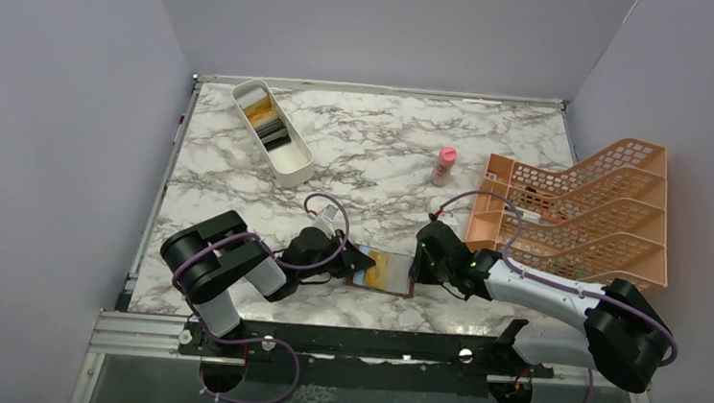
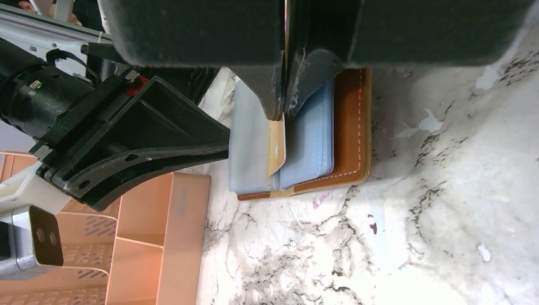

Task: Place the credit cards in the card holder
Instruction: Insert the credit card into the card holder.

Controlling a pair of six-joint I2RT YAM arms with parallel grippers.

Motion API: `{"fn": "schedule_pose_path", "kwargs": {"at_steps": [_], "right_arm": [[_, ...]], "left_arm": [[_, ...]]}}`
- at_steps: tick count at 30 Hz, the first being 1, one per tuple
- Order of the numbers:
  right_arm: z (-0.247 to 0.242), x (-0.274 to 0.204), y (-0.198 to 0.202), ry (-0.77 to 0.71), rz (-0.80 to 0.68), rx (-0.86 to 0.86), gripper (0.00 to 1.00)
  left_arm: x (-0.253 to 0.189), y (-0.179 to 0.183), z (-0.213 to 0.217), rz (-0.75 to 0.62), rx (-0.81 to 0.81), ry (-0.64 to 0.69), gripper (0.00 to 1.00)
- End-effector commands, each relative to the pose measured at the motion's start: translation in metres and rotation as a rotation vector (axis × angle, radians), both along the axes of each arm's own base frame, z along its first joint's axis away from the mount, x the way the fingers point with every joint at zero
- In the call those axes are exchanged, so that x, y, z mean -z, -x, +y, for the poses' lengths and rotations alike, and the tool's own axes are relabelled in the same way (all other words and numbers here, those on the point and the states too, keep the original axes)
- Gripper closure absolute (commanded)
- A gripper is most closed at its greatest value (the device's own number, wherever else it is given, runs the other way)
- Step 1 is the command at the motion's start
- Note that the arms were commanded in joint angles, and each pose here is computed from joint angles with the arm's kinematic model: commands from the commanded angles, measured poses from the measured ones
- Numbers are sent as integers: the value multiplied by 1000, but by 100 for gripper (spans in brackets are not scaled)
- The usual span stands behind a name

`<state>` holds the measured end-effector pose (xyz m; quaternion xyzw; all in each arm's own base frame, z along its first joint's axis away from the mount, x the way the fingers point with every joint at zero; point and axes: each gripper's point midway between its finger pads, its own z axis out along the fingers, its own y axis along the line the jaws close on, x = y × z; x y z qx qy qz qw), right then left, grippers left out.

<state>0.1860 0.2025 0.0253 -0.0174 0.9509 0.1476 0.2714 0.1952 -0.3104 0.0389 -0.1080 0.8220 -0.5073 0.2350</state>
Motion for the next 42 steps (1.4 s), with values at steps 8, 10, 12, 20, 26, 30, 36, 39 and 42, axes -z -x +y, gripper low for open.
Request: {"fn": "schedule_pose_path", "kwargs": {"at_steps": [8,10,12,20,26,30,36,39,42], "right_arm": [[-1,4,7,-8,42,1,72],[0,4,8,-15,43,-1,72],[0,5,8,-17,44,0,73],[1,8,13,-35,62,1,74],[-4,5,15,-24,61,12,75],[-7,6,18,-20,69,7,76],[-9,12,24,-15,86,1,76],[-8,11,24,-27,83,-4,76],[-6,8,24,-46,77,-11,76]], "left_arm": [[4,2,-4,-18,-24,-10,100],[10,1,-8,-17,-25,-25,100],[9,0,-12,-26,-29,-22,100],[3,-5,-15,-75,-93,-7,100],[-6,-6,-16,-106,-132,23,100],[-8,-5,-9,-116,-150,20,100],[-14,-2,7,-150,-177,10,100],[-13,-1,8,-166,-165,-12,100],[-13,0,1,-167,-141,-9,100]]}}
